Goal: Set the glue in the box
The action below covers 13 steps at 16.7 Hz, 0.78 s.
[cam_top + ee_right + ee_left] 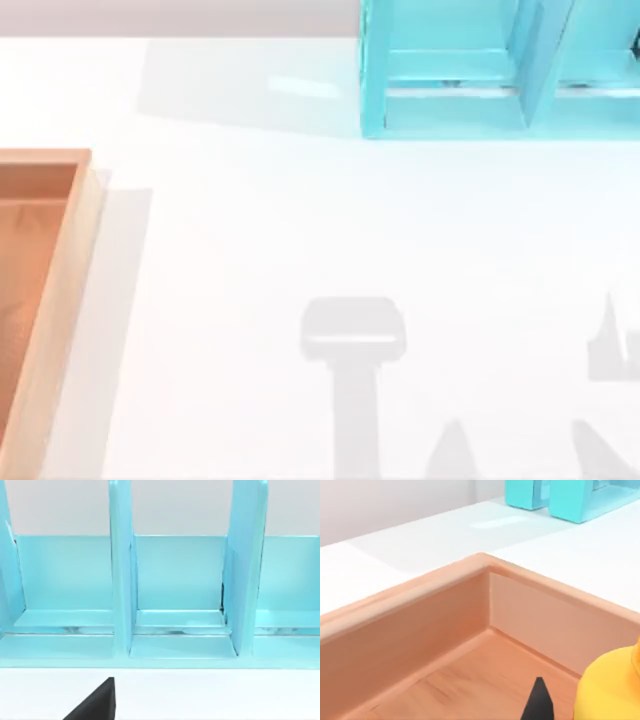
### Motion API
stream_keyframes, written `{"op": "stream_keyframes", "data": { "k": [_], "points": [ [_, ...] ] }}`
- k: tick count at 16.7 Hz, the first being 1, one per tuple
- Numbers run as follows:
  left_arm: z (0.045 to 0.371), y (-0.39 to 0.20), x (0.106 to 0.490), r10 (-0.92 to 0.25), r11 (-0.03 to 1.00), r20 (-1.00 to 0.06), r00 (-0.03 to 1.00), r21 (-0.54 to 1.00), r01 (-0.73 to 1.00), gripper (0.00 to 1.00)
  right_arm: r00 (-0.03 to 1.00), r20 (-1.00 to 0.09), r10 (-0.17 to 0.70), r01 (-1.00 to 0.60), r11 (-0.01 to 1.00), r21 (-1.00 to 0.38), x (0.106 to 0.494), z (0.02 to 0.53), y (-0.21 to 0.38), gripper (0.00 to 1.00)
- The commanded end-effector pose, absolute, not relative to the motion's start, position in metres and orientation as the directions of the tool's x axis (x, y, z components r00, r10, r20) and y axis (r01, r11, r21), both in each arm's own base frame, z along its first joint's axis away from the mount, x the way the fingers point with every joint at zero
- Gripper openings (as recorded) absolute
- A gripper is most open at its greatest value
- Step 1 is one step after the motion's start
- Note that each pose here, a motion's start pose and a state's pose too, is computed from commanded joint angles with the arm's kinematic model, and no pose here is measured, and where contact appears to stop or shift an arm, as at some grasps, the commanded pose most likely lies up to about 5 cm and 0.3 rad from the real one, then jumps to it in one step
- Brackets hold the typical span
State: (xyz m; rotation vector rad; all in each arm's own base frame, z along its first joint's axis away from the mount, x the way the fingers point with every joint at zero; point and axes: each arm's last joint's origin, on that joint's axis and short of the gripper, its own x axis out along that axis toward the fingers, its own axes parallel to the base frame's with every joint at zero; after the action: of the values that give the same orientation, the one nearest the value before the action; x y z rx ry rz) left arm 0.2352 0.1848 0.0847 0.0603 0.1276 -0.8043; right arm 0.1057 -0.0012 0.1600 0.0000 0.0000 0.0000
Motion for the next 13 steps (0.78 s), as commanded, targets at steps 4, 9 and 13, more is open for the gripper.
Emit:
{"op": "stream_keyframes", "data": {
  "k": [4,9,13],
  "points": [
    [0.0847,0.1848,0.2352,-0.714,0.692,-0.137,0.686,0.005,0.721,0.6,1.0,0.0,0.0,0.0,1.0,0.0,0.1057,0.16,-0.0012,1.0],
    [0.0847,0.1848,0.2352,-0.714,0.692,-0.137,0.686,0.005,0.721,0.98,1.0,0.0,0.0,0.0,1.0,0.0,0.1057,0.16,-0.0012,1.0],
    [0.0847,0.1848,0.2352,-0.714,0.692,-0.137,0.686,0.005,0.721,1.0,1.0,0.0,0.0,0.0,1.0,0.0,0.1057,0.16,-0.0012,1.0]
  ]
}}
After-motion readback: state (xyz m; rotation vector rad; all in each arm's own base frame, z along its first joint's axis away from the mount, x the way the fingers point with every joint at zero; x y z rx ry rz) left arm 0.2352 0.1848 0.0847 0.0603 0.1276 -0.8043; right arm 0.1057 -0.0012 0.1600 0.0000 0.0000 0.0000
